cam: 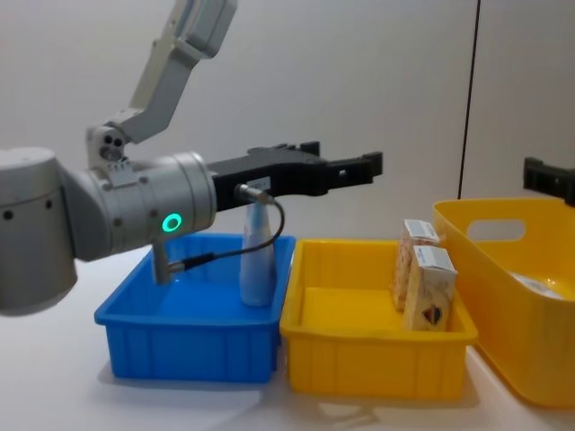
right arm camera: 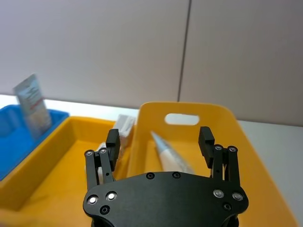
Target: Bimanual collaborative sorting of washing and personal care products
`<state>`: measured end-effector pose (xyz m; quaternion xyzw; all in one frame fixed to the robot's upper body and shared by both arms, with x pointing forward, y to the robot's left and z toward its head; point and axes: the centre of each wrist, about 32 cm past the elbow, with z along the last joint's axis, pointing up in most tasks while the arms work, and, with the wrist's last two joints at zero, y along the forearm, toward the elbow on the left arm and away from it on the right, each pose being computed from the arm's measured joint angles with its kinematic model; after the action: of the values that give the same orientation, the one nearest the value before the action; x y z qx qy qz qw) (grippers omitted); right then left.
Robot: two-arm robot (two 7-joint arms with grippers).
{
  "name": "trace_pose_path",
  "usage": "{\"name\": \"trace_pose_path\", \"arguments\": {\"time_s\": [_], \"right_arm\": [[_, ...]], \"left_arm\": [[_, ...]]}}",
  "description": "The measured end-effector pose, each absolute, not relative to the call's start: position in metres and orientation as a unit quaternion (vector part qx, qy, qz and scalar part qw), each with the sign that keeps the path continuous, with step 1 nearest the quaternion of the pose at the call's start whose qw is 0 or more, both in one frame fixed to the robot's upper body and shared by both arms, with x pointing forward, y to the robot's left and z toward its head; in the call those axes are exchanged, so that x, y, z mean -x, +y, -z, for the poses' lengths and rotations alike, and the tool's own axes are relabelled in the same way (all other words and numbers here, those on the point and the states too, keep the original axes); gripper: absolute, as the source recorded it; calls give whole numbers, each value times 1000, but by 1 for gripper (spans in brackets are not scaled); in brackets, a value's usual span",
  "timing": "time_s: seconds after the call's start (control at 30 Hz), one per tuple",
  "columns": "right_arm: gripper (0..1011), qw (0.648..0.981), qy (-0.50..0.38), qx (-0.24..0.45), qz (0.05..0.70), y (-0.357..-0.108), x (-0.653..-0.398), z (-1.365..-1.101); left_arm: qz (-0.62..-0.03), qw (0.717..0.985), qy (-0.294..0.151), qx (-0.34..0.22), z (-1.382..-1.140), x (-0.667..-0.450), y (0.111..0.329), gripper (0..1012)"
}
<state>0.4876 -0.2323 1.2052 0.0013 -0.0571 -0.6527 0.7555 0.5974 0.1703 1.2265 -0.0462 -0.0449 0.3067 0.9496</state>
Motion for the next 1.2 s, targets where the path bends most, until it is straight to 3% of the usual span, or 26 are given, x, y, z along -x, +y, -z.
{"name": "trace_pose_path", "arguments": {"time_s": [0.57, 1.2], "right_arm": [[1004, 813, -36, -12, 580, -237, -446, -1189], [1004, 816, -35, -12, 576, -237, -443, -1189]], "left_arm": [[-400, 914, -69, 11, -1213, -559, 184, 1001], [-497, 861, -108, -20, -1205, -511, 195, 1001]]}}
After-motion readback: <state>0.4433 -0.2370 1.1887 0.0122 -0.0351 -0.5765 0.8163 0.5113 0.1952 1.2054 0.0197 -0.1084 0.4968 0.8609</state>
